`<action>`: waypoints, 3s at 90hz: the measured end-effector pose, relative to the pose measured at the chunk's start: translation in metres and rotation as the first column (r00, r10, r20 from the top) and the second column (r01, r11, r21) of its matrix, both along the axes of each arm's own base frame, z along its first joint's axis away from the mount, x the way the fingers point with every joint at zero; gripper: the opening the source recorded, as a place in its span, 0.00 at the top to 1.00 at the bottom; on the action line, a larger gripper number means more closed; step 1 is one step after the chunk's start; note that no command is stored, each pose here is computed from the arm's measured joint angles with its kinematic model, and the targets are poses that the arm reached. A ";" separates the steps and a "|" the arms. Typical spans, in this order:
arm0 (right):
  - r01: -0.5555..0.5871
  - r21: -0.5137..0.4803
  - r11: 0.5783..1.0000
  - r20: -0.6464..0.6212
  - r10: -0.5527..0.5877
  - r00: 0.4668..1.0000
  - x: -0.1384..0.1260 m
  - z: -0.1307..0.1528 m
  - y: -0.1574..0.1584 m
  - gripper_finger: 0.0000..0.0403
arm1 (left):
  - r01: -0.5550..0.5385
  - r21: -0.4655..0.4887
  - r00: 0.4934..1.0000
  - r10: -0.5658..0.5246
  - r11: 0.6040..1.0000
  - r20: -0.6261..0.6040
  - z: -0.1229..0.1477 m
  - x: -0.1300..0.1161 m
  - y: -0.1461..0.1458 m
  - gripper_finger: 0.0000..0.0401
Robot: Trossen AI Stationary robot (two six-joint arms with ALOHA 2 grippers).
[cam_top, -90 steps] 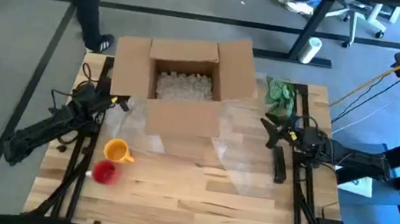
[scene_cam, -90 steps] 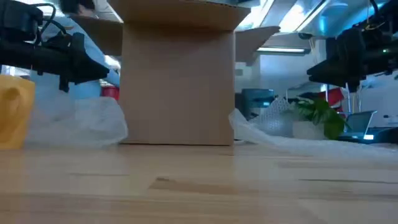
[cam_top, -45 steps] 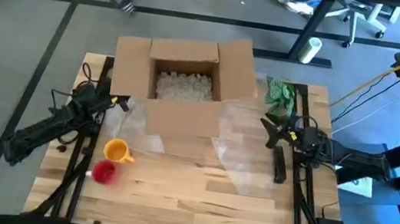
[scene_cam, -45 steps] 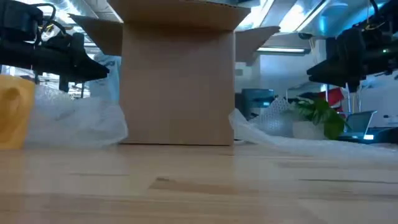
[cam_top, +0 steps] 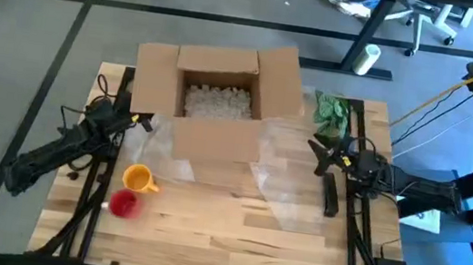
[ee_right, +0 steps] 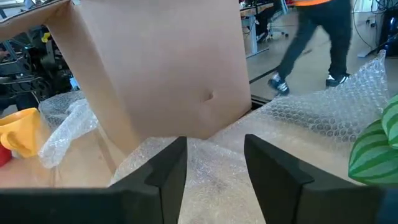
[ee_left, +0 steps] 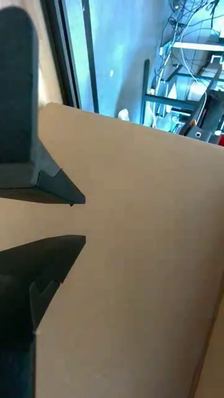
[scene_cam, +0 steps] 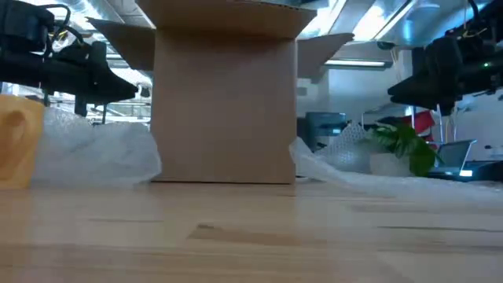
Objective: Wrap mug
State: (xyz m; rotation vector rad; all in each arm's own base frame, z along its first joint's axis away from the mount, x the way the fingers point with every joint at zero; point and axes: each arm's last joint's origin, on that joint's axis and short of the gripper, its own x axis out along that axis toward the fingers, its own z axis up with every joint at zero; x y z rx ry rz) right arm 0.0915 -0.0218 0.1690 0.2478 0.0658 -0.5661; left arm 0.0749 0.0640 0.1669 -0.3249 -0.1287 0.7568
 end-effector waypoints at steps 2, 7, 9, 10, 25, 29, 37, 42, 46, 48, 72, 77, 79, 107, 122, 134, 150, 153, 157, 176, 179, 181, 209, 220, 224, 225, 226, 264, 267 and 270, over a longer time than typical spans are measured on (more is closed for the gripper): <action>0.000 0.000 1.000 0.000 0.000 1.000 0.000 0.000 0.000 0.63 | 0.000 0.000 1.000 0.000 1.000 0.000 0.000 0.000 0.000 0.82; 0.000 0.000 1.000 0.000 0.000 1.000 0.000 0.000 0.000 0.63 | 0.000 0.000 1.000 0.000 1.000 0.000 0.000 0.000 0.000 0.82; 0.000 0.000 1.000 0.000 0.000 1.000 0.000 0.000 0.000 0.63 | 0.000 0.000 1.000 0.000 1.000 0.000 0.000 0.000 0.000 0.82; 0.000 0.000 1.000 0.000 0.000 1.000 0.000 0.000 0.000 0.63 | 0.000 0.000 1.000 0.000 1.000 0.000 0.000 0.000 0.000 0.82; 0.000 0.001 1.000 0.001 0.000 1.000 0.000 0.000 0.000 0.63 | 0.000 0.000 1.000 0.000 1.000 0.000 0.000 0.000 0.000 0.82; 0.000 0.000 1.000 0.001 0.000 1.000 0.000 0.000 0.000 0.63 | 0.000 0.000 1.000 0.000 1.000 0.000 0.000 0.000 0.000 0.82; 0.000 0.001 1.000 0.001 0.000 1.000 0.000 0.000 0.000 0.63 | 0.000 0.000 1.000 0.000 1.000 0.000 0.000 0.000 0.000 0.82; 0.000 0.001 1.000 0.003 0.000 1.000 0.000 0.000 0.000 0.63 | 0.000 0.000 1.000 0.000 1.000 0.000 0.000 0.000 0.000 0.82; 0.000 0.000 1.000 0.007 0.000 1.000 0.000 0.001 0.000 0.63 | 0.000 0.000 1.000 0.000 1.000 0.000 0.000 0.000 0.000 0.82; 0.000 0.000 1.000 0.012 0.000 1.000 0.000 0.001 0.000 0.63 | 0.000 0.000 1.000 0.000 1.000 0.000 0.000 0.000 0.000 0.82; 0.000 -0.002 1.000 0.030 0.000 1.000 0.000 0.003 0.000 0.63 | 0.000 0.000 1.000 0.000 1.000 0.000 0.000 0.000 0.000 0.82; 0.000 -0.002 1.000 0.030 0.000 1.000 0.000 0.003 0.000 0.63 | 0.000 0.000 1.000 0.000 1.000 0.000 0.000 0.000 0.000 0.82; 0.000 -0.002 1.000 0.030 0.000 1.000 0.000 0.003 0.000 0.63 | 0.000 0.000 1.000 0.000 1.000 0.000 0.000 0.000 0.000 0.82; 0.000 -0.002 1.000 0.029 0.000 1.000 0.000 0.003 0.000 0.63 | 0.000 0.000 1.000 0.000 1.000 0.000 0.000 0.000 0.000 0.82; 0.000 -0.002 1.000 0.025 0.000 1.000 0.000 0.002 0.000 0.63 | 0.000 0.000 1.000 0.000 1.000 0.000 0.000 0.000 0.000 0.82; 0.000 -0.002 1.000 0.025 0.000 1.000 0.000 0.002 0.000 0.63 | 0.000 0.000 1.000 0.000 1.000 0.000 0.000 0.000 0.000 0.82; 0.001 0.001 1.000 0.037 -0.001 0.999 0.000 0.003 0.000 0.63 | 0.000 0.000 1.000 0.000 1.000 0.000 0.000 0.000 0.000 0.82; 0.001 0.006 1.000 0.047 -0.001 0.999 0.000 0.004 0.000 0.63 | 0.000 0.000 1.000 0.000 1.000 0.000 0.000 0.000 0.000 0.82; 0.002 0.018 1.000 0.054 -0.003 0.999 0.000 0.005 0.000 0.64 | 0.000 0.000 1.000 0.000 1.000 0.000 0.000 0.000 0.000 0.82; 0.000 -0.003 1.000 0.042 0.000 0.999 -0.007 0.032 0.001 0.82 | 0.001 0.020 1.000 0.000 1.000 -0.019 0.000 0.000 0.000 0.82; -0.001 -0.007 1.000 0.038 0.001 0.999 -0.009 0.038 0.001 0.88 | 0.001 0.028 1.000 0.000 1.000 -0.027 0.000 0.000 0.000 0.82; -0.001 -0.014 1.000 0.039 0.001 0.999 -0.011 0.043 0.001 0.92 | 0.001 0.033 0.999 0.000 0.999 -0.032 0.000 0.000 0.000 0.82; -0.049 0.107 0.993 -0.034 0.053 0.998 -0.024 0.088 0.004 0.99 | 0.001 0.029 1.000 0.000 1.000 -0.028 0.000 0.000 0.000 0.82; -0.099 0.236 0.967 -0.099 0.125 0.987 -0.017 0.095 0.006 1.00 | 0.000 0.019 1.000 0.000 1.000 -0.018 0.000 0.000 0.000 0.82; -0.101 0.286 0.953 -0.138 0.145 0.980 -0.010 0.095 0.006 1.00 | 0.001 0.018 1.000 0.000 1.000 -0.018 0.000 0.000 0.000 0.82; -0.101 0.298 0.949 -0.152 0.152 0.977 -0.008 0.095 0.006 1.00 | 0.001 0.018 1.000 -0.001 1.000 -0.018 0.000 0.000 0.000 0.82; -0.102 0.309 0.946 -0.167 0.160 0.973 -0.006 0.094 0.006 1.00 | 0.001 0.018 1.000 -0.001 1.000 -0.017 0.000 0.000 0.000 0.82; -0.226 0.454 0.862 -0.379 0.416 0.826 0.076 0.106 0.042 1.00 | 0.072 0.012 0.997 -0.071 0.997 -0.023 -0.001 0.001 -0.002 0.82; -0.233 0.448 0.863 -0.371 0.417 0.830 0.075 0.107 0.051 1.00 | 0.078 0.011 0.997 -0.078 0.997 -0.021 -0.001 0.002 -0.002 0.82; -0.229 0.439 0.869 -0.377 0.409 0.831 0.073 0.106 0.059 1.00 | 0.082 0.011 0.996 -0.081 0.997 -0.020 -0.001 0.002 -0.002 0.82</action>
